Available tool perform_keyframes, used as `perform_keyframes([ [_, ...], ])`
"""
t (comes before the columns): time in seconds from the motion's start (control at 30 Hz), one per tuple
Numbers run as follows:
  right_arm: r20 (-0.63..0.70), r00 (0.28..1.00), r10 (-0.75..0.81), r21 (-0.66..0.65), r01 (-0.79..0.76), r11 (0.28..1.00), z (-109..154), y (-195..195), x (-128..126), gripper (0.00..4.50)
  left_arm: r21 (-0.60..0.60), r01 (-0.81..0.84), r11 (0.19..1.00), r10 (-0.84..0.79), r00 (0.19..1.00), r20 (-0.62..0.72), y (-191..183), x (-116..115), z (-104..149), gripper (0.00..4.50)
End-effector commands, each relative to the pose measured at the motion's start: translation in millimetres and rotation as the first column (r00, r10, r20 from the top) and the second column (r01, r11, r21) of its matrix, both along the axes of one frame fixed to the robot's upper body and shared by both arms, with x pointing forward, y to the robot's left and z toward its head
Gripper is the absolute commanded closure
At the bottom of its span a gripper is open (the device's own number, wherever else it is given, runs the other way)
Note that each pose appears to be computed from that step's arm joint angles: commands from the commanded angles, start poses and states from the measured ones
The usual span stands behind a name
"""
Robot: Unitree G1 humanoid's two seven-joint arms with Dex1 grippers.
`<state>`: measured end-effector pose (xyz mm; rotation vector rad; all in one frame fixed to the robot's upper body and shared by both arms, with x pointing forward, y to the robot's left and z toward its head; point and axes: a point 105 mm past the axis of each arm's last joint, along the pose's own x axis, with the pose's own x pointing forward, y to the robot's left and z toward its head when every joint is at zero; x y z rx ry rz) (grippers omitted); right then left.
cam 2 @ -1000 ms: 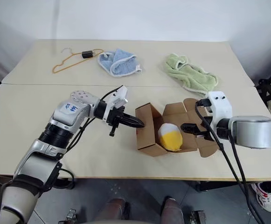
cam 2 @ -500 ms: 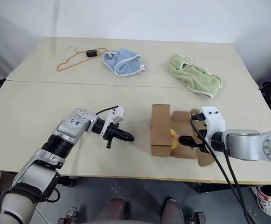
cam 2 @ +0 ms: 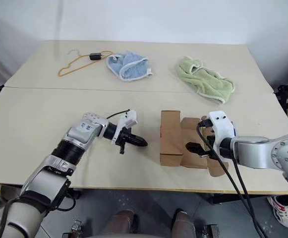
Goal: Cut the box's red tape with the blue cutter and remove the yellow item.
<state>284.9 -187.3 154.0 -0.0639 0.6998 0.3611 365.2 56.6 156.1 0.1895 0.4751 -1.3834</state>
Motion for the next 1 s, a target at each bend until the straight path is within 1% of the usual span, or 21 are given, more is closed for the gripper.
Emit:
perform_keyframes([
  [0.03,0.124,0.992,0.016,-0.032,-0.012,0.999,22.0,-9.6,0.8,0.02,-0.15,0.052,0.987,-0.035,0.993,0.114,-12.5,2.2,65.6,4.5],
  [0.1,0.143,0.99,0.018,-0.057,-0.01,0.998,22.4,-18.6,-1.2,0.02,-0.188,0.088,0.978,-0.059,0.986,0.157,-21.2,1.1,89.4,4.5],
  [0.17,0.161,0.987,0.008,-0.076,0.004,0.997,24.8,-29.0,-2.1,0.02,-0.193,0.141,0.971,-0.102,0.975,0.199,-32.4,-3.0,103.9,4.5],
  [0.23,0.204,0.979,0.011,-0.076,0.005,0.997,33.6,-33.7,-1.4,0.02,-0.192,0.192,0.963,-0.149,0.965,0.218,-41.7,-8.4,110.8,4.5],
  [0.3,0.23,0.973,0.017,-0.073,0.0,0.997,38.4,-36.1,-0.7,0.02,-0.191,0.227,0.955,-0.183,0.958,0.221,-48.2,-12.1,112.0,4.5],
  [0.4,0.239,0.971,-0.007,-0.064,0.023,0.998,37.1,-51.6,1.1,0.02,-0.164,0.31,0.937,-0.274,0.939,0.21,-68.8,-21.7,101.9,4.5],
  [0.5,0.203,0.979,-0.031,-0.022,0.036,0.999,25.1,-64.1,0.7,0.02,-0.127,0.356,0.926,-0.332,0.926,0.178,-79.3,-27.9,84.2,4.5],
  [0.63,0.148,0.988,-0.035,0.052,0.027,0.998,7.2,-70.2,-0.4,0.02,-0.068,0.386,0.92,-0.373,0.916,0.146,-83.4,-31.3,61.4,4.5],
  [0.73,0.128,0.992,-0.019,0.136,0.001,0.991,-3.8,-68.9,2.5,0.02,-0.01,0.386,0.923,-0.382,0.916,0.125,-82.4,-30.5,43.8,4.5],
  [0.8,0.122,0.993,-0.002,0.198,-0.022,0.98,-7.7,-65.0,4.6,0.02,0.018,0.377,0.926,-0.377,0.919,0.119,-78.4,-28.4,36.6,4.5],
  [0.9,0.096,0.995,0.014,0.243,-0.037,0.969,-15.4,-61.6,5.7,0.02,0.047,0.37,0.928,-0.373,0.92,0.119,-72.3,-26.7,31.2,4.5],
  [1.0,0.102,0.993,0.062,0.295,-0.089,0.951,-14.3,-50.1,5.3,0.02,0.06,0.335,0.94,-0.34,0.934,0.113,-61.7,-22.8,29.3,4.5],
])
